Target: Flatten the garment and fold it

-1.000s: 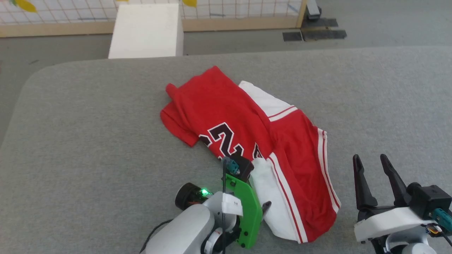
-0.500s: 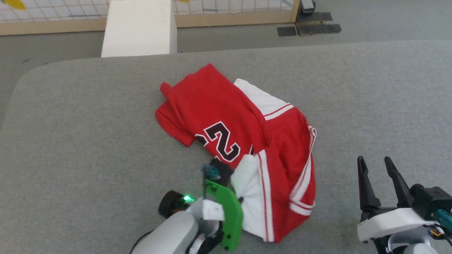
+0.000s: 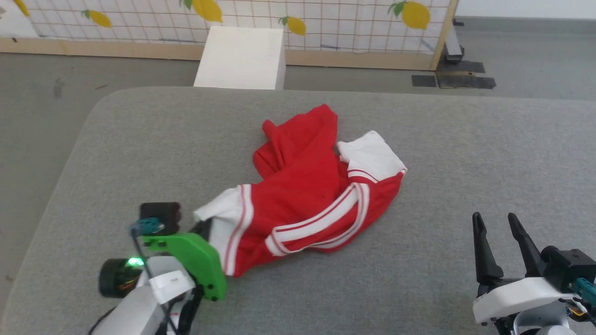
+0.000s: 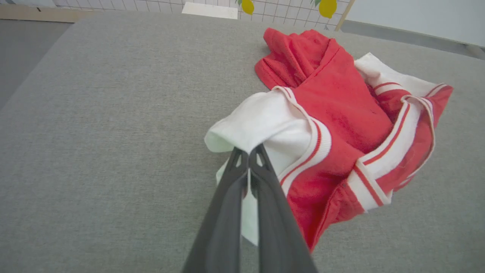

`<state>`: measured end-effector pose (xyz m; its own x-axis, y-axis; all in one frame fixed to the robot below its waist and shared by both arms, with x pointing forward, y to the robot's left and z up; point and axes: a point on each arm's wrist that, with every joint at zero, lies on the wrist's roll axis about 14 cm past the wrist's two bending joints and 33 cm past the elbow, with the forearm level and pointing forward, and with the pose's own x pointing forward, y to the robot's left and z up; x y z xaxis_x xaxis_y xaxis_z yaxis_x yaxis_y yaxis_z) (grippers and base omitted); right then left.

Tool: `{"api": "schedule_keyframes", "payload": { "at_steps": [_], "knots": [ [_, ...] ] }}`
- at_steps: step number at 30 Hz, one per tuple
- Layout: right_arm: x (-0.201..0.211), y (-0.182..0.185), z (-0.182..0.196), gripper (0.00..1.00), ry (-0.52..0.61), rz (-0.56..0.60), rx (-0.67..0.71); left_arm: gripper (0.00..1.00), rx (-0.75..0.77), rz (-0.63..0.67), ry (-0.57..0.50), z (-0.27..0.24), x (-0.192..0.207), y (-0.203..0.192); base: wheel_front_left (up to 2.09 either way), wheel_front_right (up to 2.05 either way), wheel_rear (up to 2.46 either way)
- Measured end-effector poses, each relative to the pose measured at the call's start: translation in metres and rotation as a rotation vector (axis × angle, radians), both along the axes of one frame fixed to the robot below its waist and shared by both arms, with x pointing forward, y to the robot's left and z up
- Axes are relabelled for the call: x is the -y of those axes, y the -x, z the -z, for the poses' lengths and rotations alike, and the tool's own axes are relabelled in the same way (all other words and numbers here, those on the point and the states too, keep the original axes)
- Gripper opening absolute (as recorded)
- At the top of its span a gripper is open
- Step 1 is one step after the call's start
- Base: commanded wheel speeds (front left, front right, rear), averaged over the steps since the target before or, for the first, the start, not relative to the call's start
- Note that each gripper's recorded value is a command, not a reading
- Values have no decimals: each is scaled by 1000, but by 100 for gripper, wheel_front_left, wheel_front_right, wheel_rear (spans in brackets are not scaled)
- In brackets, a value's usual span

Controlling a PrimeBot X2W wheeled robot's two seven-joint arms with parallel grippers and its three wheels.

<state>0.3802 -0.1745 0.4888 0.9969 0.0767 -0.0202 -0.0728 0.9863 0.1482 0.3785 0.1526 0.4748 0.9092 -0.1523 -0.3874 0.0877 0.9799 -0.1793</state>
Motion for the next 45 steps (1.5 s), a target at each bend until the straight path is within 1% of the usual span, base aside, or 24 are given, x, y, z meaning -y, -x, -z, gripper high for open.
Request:
{"api": "schedule_keyframes", "payload": {
  "at_steps": [3,5,6,7,8,10,13,15,19,23,26,28,33,38,42,45],
  "knots": [
    [-5,-2,2,100,0,-16,-11,0,5,-91,-12,4,-24,5,0,0,0],
    [-6,-3,6,100,1,-18,-26,0,-47,-115,-20,20,-30,13,0,0,0],
    [-6,-3,9,100,2,-19,-35,55,-80,-119,-27,31,-32,19,0,0,0],
    [-6,-3,10,100,3,-20,-41,100,-93,-125,-32,38,-33,23,0,0,0],
    [-7,-3,11,100,3,-21,-46,100,-87,-134,-32,39,-34,24,0,0,0],
    [-7,-3,12,100,4,-23,-49,100,-22,-154,-22,32,-34,20,0,0,0],
    [-10,-4,12,100,9,-32,-58,100,194,-172,-27,3,-37,9,0,0,0],
    [-13,-5,10,100,17,-43,-53,100,301,-187,-49,-10,-42,8,0,0,0],
    [-29,-13,7,100,36,-99,-80,100,397,-212,-83,-27,-52,8,0,0,0],
    [-44,-33,9,100,76,-178,-186,100,568,-178,-135,-72,-44,7,0,0,0],
    [-54,-53,12,100,105,-239,-303,100,631,-150,-171,-86,-37,11,0,0,0],
    [-60,-65,15,100,163,-285,-384,100,651,-135,-189,-90,-32,12,0,0,0],
    [-71,-99,24,100,228,-345,-592,100,613,-143,-182,-77,-30,15,0,0,0],
    [-82,-127,39,100,238,-364,-754,100,564,-156,-170,-62,-32,17,0,0,0],
    [-87,-142,61,100,287,-365,-858,100,521,-189,-171,-50,-41,19,0,0,0],
    [-89,-142,85,100,378,-371,-933,100,499,-217,-181,-44,-50,21,0,0,0]
  ]
}}
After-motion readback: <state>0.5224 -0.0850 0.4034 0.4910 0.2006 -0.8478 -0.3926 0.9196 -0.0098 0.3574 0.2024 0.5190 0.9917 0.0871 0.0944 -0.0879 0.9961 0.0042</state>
